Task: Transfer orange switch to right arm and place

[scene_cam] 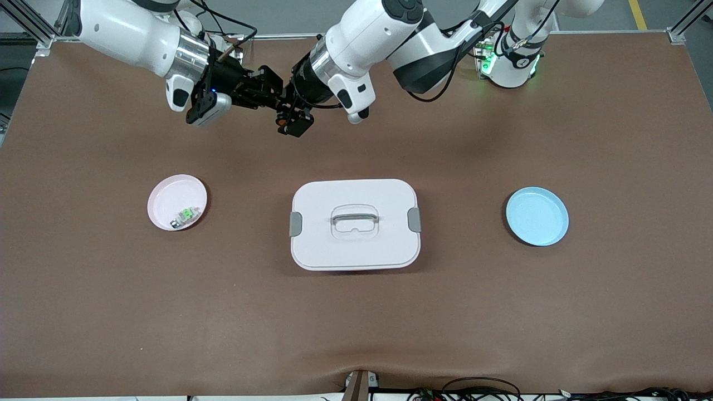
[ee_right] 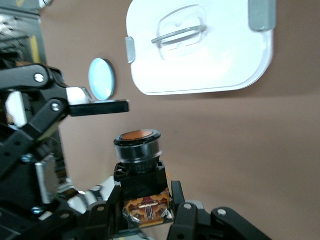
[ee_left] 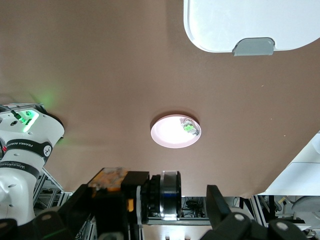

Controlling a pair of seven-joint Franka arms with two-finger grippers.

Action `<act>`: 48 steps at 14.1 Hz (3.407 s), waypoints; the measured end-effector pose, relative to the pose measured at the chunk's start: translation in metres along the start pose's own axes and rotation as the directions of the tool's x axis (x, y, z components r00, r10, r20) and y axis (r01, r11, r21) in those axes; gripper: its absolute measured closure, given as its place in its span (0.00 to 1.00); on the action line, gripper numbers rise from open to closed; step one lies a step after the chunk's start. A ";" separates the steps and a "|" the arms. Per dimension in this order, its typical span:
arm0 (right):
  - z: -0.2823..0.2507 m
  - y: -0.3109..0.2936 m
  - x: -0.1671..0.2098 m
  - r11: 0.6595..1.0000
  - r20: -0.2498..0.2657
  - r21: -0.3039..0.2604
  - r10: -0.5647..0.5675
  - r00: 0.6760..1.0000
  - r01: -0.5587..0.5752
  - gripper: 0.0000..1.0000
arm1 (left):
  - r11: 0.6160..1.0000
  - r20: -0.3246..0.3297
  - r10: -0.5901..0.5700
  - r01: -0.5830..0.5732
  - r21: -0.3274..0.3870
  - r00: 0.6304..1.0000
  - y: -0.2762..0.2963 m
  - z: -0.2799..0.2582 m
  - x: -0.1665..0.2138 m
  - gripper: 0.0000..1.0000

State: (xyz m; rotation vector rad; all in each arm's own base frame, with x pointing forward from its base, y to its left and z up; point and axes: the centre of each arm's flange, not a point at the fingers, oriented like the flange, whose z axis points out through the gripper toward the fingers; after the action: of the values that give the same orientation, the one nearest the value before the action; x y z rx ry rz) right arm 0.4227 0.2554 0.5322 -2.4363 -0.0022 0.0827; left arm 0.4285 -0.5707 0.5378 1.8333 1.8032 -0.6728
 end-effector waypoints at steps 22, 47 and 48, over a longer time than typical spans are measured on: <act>-0.053 0.179 0.041 0.185 0.680 -0.118 -0.701 0.215 0.976 0.59 | 0.838 -0.329 0.538 -0.453 0.304 0.776 0.126 -0.128 0.186 0.00; 0.042 0.458 0.052 -0.032 0.654 -0.184 -0.750 0.098 0.982 0.59 | 0.126 -0.097 0.992 -0.796 0.592 0.084 0.143 -0.341 0.399 0.00; 0.045 0.461 0.053 -0.030 0.653 -0.181 -0.751 0.097 0.983 0.59 | 0.119 -0.101 0.992 -0.795 0.594 0.074 0.142 -0.347 0.400 0.00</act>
State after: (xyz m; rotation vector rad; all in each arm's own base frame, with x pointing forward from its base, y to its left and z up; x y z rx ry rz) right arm 0.4630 -0.0654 0.1970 -2.3608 -2.1959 -0.0888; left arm 0.5796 -0.0436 0.5446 3.0808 0.1591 0.0456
